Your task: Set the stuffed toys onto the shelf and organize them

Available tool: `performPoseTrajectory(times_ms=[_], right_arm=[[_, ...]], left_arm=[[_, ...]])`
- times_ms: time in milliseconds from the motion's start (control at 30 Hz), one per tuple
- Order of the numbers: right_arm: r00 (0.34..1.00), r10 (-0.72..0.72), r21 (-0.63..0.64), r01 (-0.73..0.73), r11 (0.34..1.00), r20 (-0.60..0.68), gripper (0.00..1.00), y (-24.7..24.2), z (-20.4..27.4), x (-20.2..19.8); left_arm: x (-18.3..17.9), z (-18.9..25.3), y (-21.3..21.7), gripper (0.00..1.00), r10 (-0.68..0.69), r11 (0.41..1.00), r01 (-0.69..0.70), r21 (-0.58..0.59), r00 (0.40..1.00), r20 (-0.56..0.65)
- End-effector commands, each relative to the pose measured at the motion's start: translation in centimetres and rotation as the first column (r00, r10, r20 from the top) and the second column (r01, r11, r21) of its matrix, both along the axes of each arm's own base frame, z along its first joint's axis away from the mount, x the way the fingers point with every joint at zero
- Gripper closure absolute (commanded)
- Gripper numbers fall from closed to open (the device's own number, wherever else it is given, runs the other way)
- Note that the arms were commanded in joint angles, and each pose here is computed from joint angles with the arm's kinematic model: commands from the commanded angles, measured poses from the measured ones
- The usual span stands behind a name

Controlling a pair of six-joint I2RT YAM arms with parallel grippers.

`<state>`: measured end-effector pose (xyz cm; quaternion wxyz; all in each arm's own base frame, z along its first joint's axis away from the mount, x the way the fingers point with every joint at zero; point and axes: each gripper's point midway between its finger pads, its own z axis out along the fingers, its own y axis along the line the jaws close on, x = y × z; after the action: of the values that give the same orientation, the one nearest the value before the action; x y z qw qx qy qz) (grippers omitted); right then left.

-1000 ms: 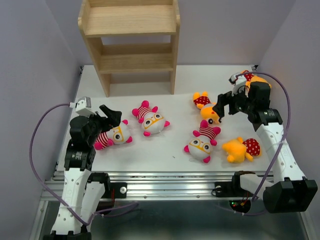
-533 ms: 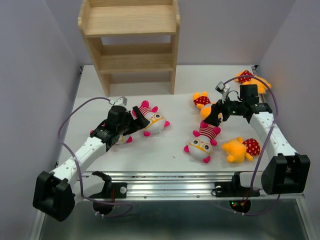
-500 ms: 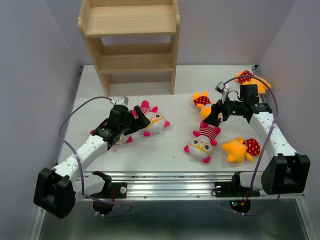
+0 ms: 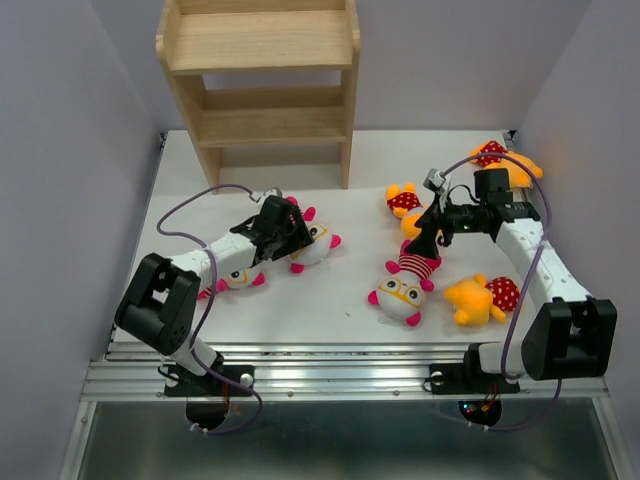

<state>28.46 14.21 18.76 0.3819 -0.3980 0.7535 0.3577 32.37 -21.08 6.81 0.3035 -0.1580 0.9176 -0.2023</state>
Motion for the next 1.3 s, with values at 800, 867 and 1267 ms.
performPoseTrajectory(times_ms=[800,867,1267], right_arm=[[0.495,0.676,-0.459,-0.498,0.736,0.546,0.01,13.9,0.9,-3.7],[0.477,0.7,-0.511,-0.479,0.714,0.532,0.02,14.7,0.2,-3.9],[0.439,0.763,-0.729,-0.29,0.62,0.474,0.16,14.3,-3.5,-1.8]], left_arm=[[-5.6,5.9,-8.1,1.0,-0.339,0.874,0.324,-0.362,0.941,0.023],[-6.1,6.5,-8.3,1.0,-0.342,0.866,0.326,-0.379,0.939,0.027],[-7.9,8.8,-8.3,1.0,-0.362,0.822,0.344,-0.455,0.931,0.05]])
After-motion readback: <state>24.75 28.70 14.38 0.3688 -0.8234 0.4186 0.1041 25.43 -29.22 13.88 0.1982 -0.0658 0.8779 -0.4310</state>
